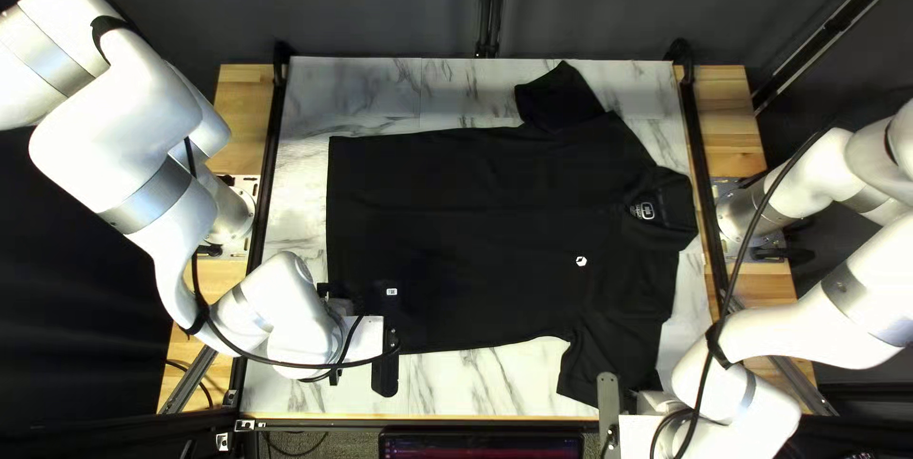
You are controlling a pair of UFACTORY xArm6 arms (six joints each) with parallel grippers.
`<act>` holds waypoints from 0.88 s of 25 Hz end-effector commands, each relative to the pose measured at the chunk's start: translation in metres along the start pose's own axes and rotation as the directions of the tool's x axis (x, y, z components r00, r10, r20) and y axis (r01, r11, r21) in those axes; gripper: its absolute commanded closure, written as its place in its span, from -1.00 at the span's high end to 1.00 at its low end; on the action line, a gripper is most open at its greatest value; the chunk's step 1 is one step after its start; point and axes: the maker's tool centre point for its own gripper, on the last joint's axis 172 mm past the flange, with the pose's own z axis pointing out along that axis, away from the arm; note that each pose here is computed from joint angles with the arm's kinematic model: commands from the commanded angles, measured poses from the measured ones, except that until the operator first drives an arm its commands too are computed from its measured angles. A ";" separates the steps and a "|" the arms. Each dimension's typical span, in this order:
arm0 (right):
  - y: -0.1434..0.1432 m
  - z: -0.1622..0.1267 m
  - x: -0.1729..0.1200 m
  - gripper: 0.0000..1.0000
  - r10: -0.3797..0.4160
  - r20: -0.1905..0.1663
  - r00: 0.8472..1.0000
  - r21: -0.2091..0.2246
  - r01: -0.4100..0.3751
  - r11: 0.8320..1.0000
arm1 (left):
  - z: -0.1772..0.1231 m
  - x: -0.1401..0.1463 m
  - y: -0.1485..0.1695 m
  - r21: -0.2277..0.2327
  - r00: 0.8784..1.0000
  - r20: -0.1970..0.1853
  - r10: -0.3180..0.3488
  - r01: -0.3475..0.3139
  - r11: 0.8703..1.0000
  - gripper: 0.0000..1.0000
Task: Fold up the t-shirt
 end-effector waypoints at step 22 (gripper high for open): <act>0.003 -0.010 0.004 -1.00 -0.003 0.022 1.000 -0.019 0.004 1.000 | 0.002 0.002 -0.003 -0.011 1.000 0.000 0.005 -0.005 1.000 1.00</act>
